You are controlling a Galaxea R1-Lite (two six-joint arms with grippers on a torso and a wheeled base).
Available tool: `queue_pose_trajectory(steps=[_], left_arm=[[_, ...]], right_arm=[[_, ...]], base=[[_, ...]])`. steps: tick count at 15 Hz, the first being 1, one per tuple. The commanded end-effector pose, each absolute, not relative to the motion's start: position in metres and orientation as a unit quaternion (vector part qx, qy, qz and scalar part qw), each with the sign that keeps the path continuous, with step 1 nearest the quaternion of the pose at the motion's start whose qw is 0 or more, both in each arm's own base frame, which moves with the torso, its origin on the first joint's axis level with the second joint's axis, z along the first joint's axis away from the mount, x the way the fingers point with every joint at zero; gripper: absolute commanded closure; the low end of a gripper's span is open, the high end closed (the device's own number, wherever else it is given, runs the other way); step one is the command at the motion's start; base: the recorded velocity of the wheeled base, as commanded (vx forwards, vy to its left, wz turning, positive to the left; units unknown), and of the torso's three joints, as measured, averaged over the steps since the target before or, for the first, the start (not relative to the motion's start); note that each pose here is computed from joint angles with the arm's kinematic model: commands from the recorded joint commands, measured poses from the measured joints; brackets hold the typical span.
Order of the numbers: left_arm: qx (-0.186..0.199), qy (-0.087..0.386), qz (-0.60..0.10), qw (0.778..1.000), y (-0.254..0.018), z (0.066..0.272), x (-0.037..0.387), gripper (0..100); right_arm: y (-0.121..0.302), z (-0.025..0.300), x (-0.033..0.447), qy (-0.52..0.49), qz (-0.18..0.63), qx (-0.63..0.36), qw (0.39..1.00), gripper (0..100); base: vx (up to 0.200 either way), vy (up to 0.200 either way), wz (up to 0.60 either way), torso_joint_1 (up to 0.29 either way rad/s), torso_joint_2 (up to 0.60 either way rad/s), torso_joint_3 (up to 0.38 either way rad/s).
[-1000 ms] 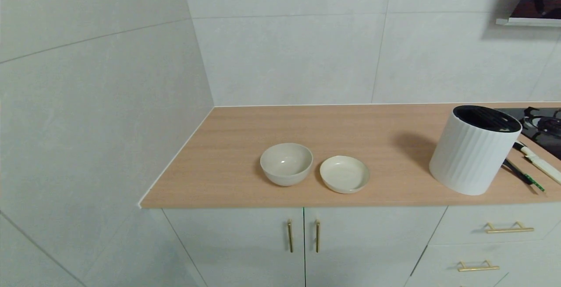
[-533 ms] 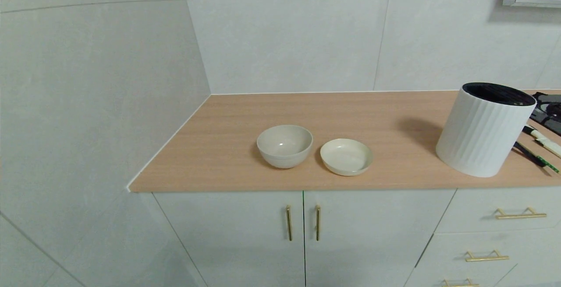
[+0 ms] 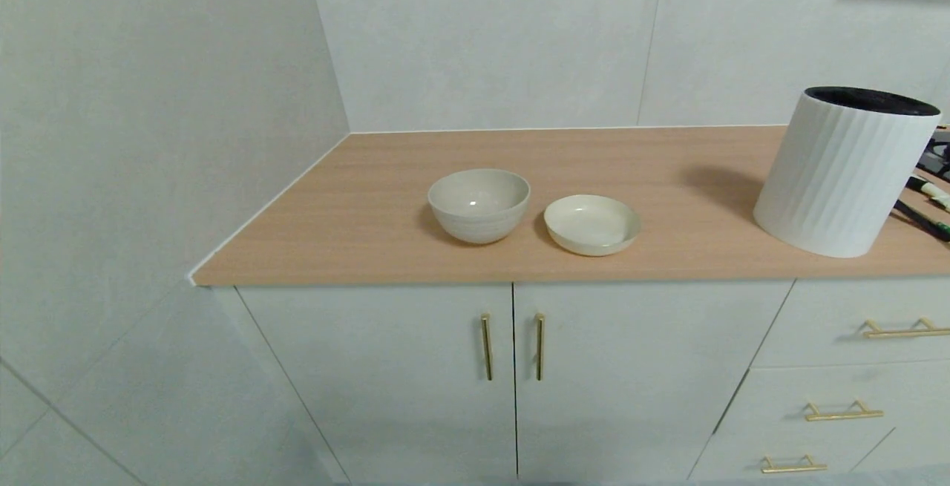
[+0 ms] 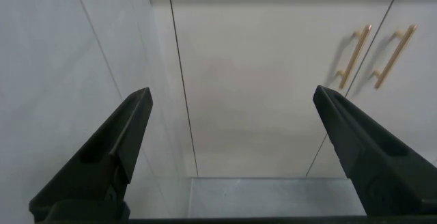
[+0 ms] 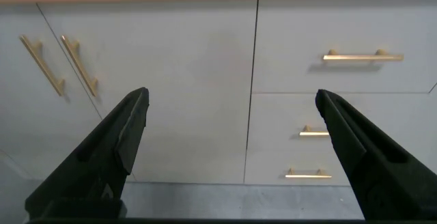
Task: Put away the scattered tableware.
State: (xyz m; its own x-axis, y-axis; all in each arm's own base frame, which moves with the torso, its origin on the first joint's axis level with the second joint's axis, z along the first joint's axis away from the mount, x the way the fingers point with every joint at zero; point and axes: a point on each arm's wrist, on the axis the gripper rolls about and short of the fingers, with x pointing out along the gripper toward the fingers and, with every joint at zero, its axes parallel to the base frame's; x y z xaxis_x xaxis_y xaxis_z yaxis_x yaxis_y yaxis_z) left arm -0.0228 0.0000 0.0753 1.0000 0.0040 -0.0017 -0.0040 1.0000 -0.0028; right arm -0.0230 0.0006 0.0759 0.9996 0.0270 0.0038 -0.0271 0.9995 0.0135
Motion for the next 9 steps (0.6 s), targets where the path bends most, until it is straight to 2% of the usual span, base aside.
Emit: queue_pose_trajectory(steps=[1, 9], left_arm=[[-0.002, 0.001, 0.002, 1.000, 0.0000, 0.0753, -0.0228, 0], [-0.002, 0.001, 0.002, 1.000, 0.0000, 0.0753, -0.0228, 0]], right_arm=[[0.0006, 0.0761, -0.0229, -0.001, 0.014, 0.007, 1.000, 0], [0.0006, 0.0761, -0.0229, -0.001, 0.014, 0.007, 1.000, 0]], base=[[0.000, 0.000, 0.00, -0.198, 0.49, 0.281], [0.000, 0.000, 0.00, -0.172, 0.48, 0.303]])
